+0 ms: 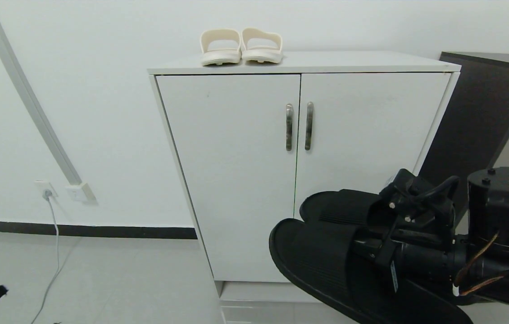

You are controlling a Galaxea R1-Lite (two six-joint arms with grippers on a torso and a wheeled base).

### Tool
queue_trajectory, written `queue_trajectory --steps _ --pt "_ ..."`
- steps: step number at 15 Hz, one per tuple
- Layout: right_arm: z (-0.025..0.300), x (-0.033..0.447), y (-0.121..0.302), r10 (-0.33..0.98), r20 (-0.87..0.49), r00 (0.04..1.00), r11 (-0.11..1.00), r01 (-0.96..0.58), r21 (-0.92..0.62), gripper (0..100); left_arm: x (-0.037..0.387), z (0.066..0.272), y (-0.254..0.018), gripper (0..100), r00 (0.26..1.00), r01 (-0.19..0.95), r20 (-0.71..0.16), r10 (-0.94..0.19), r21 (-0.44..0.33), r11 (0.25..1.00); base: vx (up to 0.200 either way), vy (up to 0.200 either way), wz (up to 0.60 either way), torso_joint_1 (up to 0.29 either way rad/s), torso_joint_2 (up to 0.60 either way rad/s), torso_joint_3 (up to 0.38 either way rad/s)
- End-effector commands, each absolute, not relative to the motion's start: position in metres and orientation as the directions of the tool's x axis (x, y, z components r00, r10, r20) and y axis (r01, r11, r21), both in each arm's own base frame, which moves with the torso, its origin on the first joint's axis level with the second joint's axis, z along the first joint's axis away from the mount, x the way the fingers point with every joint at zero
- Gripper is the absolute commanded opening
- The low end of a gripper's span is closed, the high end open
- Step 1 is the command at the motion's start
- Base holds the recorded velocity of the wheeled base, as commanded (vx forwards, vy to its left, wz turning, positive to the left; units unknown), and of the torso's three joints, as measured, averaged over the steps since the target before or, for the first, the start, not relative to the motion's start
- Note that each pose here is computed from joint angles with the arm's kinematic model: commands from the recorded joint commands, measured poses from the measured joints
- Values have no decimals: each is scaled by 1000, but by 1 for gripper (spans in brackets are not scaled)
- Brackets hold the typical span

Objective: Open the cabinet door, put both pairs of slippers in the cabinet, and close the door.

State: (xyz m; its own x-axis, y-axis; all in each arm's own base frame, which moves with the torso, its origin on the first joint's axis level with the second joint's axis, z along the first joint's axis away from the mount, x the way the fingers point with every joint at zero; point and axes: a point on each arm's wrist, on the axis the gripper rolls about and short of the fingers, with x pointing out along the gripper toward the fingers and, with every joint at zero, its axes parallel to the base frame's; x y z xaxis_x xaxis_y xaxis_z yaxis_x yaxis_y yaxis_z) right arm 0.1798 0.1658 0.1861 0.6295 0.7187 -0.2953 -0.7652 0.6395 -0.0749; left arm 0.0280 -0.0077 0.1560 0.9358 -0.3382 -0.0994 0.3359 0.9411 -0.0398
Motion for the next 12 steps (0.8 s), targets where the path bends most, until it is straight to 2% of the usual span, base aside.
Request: queue_trajectory --steps 1,5,6,8,10,12 --pt "185 180 166 719 -297 629 639 -766 -75 0 71 173 -15 100 864 459 -188 -467 -84 884 0 0 0 0 0 0" --pt "183 180 166 719 -306 624 636 -768 -73 0 114 212 -44 100 766 624 -156 -623 -54 780 0 0 0 0 0 0" --pt "183 180 166 719 -304 625 636 -768 -73 0 128 217 -54 100 761 631 -155 -630 -51 774 0 0 0 0 0 0" --pt "183 179 166 719 -304 625 636 -768 -73 0 149 217 -74 100 734 663 -148 -662 -52 747 0 0 0 0 0 0" --pt "182 178 164 717 -307 625 637 -767 -73 0 176 215 -105 100 711 696 -78 -699 -66 715 0 0 0 0 0 0" --pt "182 178 165 717 -309 625 638 -767 -71 0 192 216 -124 100 697 711 -46 -715 -76 699 0 0 0 0 0 0"
